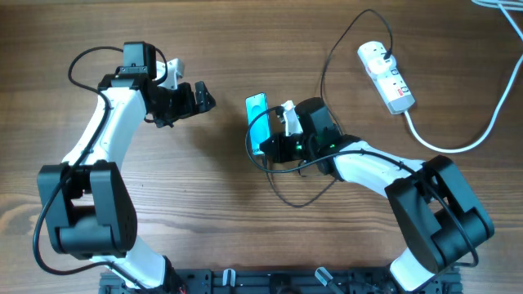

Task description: Plug charger to phone and switch on socket

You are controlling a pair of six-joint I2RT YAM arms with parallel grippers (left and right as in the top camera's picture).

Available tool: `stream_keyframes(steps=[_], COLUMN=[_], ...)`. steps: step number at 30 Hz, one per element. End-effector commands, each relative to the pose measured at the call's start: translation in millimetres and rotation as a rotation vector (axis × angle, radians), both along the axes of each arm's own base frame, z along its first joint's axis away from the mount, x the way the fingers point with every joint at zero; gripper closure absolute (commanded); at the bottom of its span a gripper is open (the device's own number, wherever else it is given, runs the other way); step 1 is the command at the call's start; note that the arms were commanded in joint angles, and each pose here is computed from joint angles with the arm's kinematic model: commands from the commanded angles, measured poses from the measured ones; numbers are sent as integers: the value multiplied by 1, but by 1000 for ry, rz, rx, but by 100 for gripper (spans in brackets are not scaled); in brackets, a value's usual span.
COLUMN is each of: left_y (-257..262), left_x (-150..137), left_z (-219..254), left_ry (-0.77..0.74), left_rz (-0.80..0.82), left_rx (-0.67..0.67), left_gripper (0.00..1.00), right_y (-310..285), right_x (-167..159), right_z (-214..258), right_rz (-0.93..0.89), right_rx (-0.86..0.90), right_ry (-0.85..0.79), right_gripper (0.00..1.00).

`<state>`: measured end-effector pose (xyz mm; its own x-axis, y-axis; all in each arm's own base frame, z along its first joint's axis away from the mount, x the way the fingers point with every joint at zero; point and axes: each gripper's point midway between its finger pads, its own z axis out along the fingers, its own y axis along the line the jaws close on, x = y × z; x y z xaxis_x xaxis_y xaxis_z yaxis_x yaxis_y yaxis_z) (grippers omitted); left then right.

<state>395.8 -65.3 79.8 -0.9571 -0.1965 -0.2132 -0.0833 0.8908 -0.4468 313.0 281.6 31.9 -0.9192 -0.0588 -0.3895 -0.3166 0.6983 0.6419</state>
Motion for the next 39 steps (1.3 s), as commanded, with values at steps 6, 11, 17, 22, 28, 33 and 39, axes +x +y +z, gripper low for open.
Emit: stream_keyframes(steps=[6,11,17,22,28,33,39], left_y=[3,3,3,3,3,3,3], left_x=[2,2,2,2,2,2,2], left_z=[4,4,4,4,4,4,4], left_ry=[-11,-11,-11,-11,-11,-11,-11], left_rz=[13,13,13,13,13,13,13], left_rx=[8,8,8,8,8,8,8], left_gripper=[0,0,0,0,0,0,0], right_y=[4,4,4,7,18,13,13], right_x=[6,6,6,5,0,5,3], right_z=[3,3,3,2,-4,-9,-10], right_rz=[14,14,14,18,42,11,-76], right_rx=[3,3,2,-6,-10,-45,-9], right_ry=[-39,-40,-41,-49,-59,-73,36], right_gripper=[96,96,96,96,96,96,96])
